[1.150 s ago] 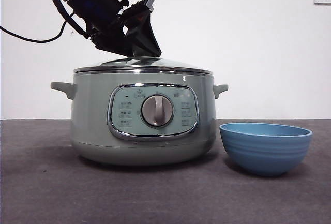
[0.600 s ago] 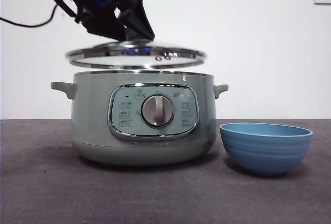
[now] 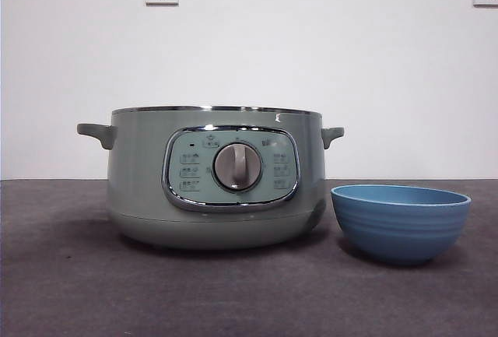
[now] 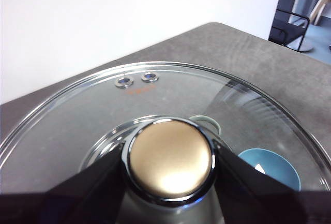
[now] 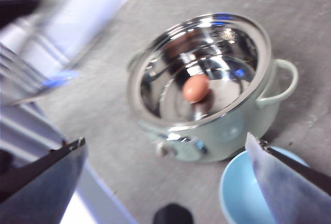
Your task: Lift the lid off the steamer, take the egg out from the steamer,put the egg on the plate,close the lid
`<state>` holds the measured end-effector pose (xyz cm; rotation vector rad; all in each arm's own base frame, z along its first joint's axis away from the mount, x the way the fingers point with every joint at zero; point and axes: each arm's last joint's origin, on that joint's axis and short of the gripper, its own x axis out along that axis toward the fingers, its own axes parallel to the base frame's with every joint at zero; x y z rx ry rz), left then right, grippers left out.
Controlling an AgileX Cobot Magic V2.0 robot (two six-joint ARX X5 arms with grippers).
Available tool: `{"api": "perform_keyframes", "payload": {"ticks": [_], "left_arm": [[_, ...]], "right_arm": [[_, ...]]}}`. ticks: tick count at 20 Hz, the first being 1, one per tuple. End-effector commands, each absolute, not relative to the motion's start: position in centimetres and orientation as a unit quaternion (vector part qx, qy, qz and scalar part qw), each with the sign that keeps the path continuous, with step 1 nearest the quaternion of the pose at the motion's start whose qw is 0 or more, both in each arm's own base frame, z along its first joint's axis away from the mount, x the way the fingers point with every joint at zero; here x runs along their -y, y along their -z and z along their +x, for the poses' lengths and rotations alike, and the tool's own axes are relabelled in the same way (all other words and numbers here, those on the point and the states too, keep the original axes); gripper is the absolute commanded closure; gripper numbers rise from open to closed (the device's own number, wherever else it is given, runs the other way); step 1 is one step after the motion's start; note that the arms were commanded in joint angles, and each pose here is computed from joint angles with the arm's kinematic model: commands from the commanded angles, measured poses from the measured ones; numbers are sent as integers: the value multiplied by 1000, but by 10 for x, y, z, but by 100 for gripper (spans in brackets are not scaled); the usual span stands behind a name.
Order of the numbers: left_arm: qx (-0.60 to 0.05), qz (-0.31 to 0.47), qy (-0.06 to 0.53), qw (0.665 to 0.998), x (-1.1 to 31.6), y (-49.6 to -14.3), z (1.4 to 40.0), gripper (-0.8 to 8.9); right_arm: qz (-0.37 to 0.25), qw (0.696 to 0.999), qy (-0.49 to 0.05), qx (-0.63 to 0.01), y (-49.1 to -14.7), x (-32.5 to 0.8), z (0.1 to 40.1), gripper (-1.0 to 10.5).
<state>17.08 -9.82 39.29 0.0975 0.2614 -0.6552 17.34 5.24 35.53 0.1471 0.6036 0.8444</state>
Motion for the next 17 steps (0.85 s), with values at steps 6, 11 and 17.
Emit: {"api": "perform_keyframes", "payload": {"ticks": [6, 11, 17], "left_arm": [[-108, 22, 263, 959, 53, -410, 96, 822], [-115, 12, 239, 964, 33, -406, 61, 822], [-140, 20, 228, 963, 22, -398, 43, 822]], "right_arm": [[23, 865, -383, -324, -349, -117, 229, 322], [-32, 858, -374, -349, -341, -181, 270, 358], [-92, 839, -365, -393, -308, -246, 315, 352]]}}
